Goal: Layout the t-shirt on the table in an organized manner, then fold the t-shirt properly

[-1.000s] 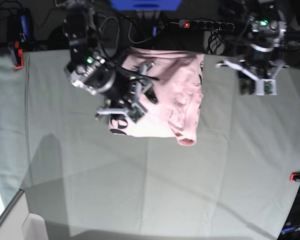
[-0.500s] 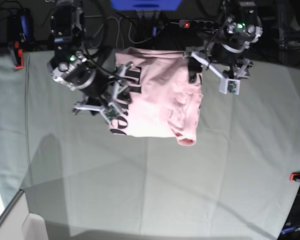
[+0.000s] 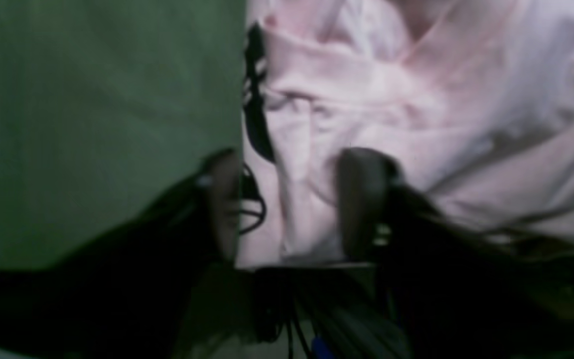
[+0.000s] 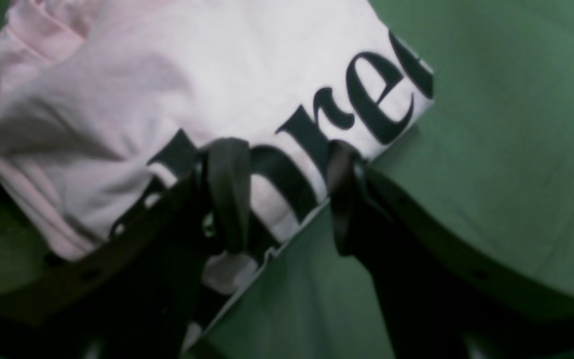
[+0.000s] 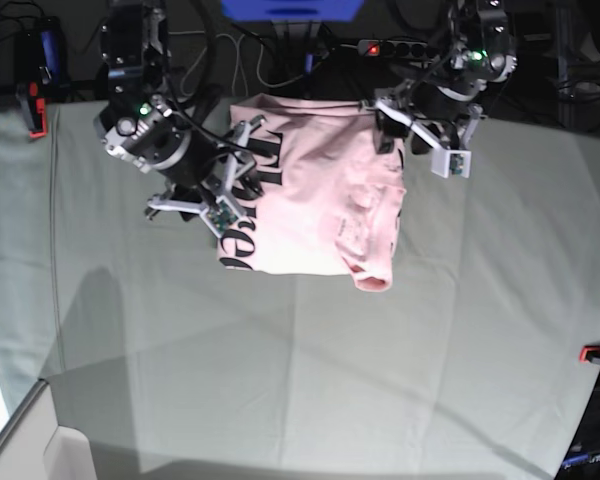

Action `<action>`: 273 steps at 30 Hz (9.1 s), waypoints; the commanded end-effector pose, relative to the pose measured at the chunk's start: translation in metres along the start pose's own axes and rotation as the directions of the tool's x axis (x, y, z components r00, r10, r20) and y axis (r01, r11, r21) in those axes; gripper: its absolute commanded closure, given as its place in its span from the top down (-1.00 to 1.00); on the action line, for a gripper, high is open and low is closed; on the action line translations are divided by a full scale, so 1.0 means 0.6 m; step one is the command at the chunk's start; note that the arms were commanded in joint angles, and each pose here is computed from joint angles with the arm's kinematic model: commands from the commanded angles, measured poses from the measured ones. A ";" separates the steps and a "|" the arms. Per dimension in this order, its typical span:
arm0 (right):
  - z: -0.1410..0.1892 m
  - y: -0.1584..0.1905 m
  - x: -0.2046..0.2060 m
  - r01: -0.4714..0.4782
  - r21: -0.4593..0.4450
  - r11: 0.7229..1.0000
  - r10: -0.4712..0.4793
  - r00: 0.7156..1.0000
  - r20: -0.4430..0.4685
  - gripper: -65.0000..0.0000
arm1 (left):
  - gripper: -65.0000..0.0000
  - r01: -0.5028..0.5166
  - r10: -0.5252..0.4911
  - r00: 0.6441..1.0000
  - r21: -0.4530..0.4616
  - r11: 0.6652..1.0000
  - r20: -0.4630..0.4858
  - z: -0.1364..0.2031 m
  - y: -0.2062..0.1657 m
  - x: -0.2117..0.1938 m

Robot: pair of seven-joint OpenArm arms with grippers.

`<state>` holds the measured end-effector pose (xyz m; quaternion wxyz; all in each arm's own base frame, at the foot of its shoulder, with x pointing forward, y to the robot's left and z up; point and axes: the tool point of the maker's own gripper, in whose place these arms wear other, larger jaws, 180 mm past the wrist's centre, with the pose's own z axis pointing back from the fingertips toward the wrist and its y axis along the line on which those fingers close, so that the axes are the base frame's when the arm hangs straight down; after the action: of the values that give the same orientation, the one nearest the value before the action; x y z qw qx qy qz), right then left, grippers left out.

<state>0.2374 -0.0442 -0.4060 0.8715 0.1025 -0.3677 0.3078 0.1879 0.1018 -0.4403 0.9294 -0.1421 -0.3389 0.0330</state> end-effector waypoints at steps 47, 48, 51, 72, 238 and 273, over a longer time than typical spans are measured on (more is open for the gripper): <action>0.006 0.008 0.010 0.008 0.009 1.000 -0.009 0.999 0.036 -0.28 | -1.00 -0.024 0.025 1.000 0.072 0.997 -0.008 0.045 0.041 -0.027; 0.006 0.008 0.010 0.008 0.009 1.000 -0.009 0.999 0.036 -0.28 | -1.00 -0.029 0.030 0.999 0.072 0.997 -0.014 0.042 0.042 -0.031; 0.007 0.008 0.012 0.008 0.008 1.000 -0.009 0.999 0.039 -0.28 | -1.00 -0.037 0.038 0.999 0.072 0.997 -0.023 0.034 0.045 -0.035; 0.003 -0.008 -0.080 0.110 -0.014 0.994 -0.111 0.991 -0.079 -1.00 | -1.00 -0.047 0.050 0.998 0.070 0.996 -0.033 0.022 0.047 -0.040; 0.333 -0.308 -0.262 0.336 -0.731 0.594 -0.440 0.896 0.054 -1.00 | -0.98 0.948 -0.929 0.120 -0.318 0.003 0.351 -0.275 -0.422 0.320; 0.411 -0.267 -0.404 0.452 -0.819 0.353 -0.658 0.743 0.126 -1.00 | -0.97 0.453 -0.420 0.868 -0.075 0.888 0.265 -0.096 0.003 0.362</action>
<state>0.0590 -0.3744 -0.4056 0.9114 -0.2092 -0.2888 -0.2054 0.3861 0.1351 -0.3639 0.8692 -0.1007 -0.4499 -0.1789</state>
